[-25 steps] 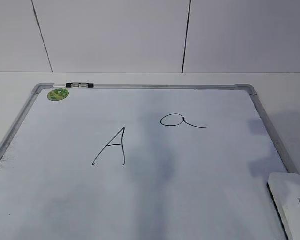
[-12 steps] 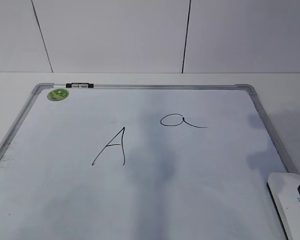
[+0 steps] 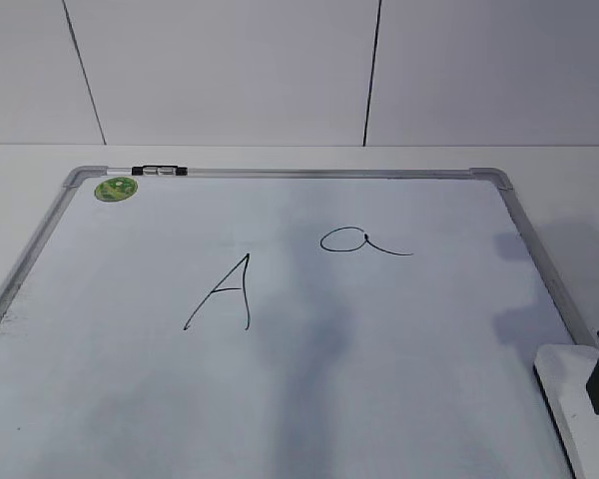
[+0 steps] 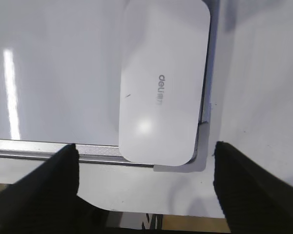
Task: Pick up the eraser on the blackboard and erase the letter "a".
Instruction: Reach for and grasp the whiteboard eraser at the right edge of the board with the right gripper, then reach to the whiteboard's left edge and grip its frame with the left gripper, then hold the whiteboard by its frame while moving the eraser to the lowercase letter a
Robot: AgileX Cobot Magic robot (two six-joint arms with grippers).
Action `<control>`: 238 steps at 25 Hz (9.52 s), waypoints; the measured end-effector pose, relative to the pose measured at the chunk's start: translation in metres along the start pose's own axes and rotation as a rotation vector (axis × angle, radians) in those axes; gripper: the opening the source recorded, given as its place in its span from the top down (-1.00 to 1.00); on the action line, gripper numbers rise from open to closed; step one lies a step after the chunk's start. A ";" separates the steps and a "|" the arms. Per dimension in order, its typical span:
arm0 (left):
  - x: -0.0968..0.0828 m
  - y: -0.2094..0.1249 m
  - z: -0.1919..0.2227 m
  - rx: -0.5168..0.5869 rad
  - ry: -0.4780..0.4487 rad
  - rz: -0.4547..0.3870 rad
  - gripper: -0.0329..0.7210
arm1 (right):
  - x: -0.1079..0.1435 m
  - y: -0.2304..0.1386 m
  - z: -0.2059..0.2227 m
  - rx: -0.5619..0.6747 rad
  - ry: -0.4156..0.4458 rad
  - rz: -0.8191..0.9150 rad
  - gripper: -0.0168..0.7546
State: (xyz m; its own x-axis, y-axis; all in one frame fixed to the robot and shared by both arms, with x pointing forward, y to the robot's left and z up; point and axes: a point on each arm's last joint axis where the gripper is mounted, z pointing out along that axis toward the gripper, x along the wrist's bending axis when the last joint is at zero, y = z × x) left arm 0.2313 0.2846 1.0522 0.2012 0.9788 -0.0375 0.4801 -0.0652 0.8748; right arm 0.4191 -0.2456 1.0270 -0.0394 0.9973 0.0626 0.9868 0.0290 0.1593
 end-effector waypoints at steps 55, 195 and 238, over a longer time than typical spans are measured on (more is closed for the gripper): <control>0.000 0.000 0.000 0.000 -0.002 -0.001 0.29 | -0.011 0.022 0.049 0.060 0.037 -0.017 -0.79; 0.037 0.102 0.172 0.513 -0.028 -0.196 0.08 | -0.006 0.065 0.014 0.054 0.021 -0.041 -0.52; 0.104 0.091 0.368 0.886 0.051 -0.169 0.31 | -0.001 0.097 0.023 -0.009 0.029 -0.045 -0.52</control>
State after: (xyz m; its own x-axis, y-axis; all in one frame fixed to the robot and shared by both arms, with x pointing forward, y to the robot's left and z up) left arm 0.6097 0.3091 0.9500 0.0401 0.9950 -0.0919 0.9858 -0.0244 0.1662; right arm 0.5186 -0.2425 1.0194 -0.0885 0.9925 0.0837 0.9826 0.0732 0.1709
